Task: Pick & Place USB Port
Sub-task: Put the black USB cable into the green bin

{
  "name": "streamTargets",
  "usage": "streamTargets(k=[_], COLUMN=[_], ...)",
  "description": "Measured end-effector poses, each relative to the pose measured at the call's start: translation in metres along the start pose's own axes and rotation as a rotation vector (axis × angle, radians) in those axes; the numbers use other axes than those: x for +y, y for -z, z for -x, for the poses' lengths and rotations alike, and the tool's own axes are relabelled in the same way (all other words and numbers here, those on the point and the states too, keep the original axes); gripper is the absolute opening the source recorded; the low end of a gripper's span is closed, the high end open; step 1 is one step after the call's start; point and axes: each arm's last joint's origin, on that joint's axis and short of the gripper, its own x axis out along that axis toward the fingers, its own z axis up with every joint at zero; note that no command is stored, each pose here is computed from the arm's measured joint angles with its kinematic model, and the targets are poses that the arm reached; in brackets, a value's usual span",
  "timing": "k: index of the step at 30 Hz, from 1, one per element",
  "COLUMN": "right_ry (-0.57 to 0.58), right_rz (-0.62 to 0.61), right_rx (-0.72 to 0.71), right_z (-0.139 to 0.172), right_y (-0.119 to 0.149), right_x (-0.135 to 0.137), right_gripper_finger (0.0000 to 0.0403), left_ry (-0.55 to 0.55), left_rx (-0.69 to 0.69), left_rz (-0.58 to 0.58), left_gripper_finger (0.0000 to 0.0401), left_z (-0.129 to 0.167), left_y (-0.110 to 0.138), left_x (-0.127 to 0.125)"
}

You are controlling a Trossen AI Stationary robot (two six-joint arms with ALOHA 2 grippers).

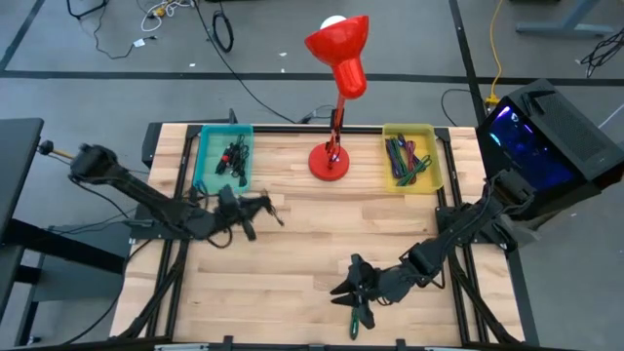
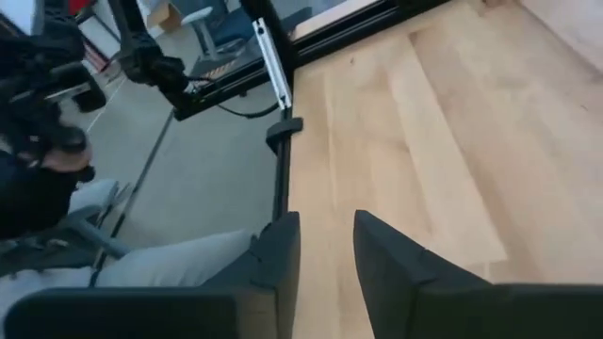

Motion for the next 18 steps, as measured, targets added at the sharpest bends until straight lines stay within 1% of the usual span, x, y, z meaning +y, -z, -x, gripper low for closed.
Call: streamTargets(k=[4,8,10,12,14,18], right_ry=[0.009,0.021,0.019,-0.008,-0.034,-0.048], right_rz=[-0.007,-0.030,-0.033,-0.049,-0.058,-0.055], right_rx=[-0.011,0.001,0.011,0.017,0.032,0.024], right_z=[0.003,-0.002,-0.006,-0.010,-0.013,-0.014], right_y=[0.007,0.019,0.025,0.028,0.031,0.030], right_x=[0.007,0.010,0.011,0.012,0.013,0.013], right_gripper_finger=[0.0098,0.0095,0.0095,0.0095,0.0096,0.0096], left_ry=[-0.090,-0.185,-0.232,-0.278,-0.309,-0.340], left_rx=[-0.062,-0.100,-0.117,-0.135,-0.143,-0.143], left_rz=[0.018,-0.032,-0.036,-0.030,-0.030,0.014], left_gripper_finger=[0.0009,0.0009,0.0009,0.0009,0.0009,0.0009], left_z=[0.011,0.019,0.023,0.026,0.029,0.034], left_y=[-0.006,-0.015,-0.020,-0.025,-0.029,-0.031], left_x=[0.019,0.031,0.036,0.041,0.048,0.061])
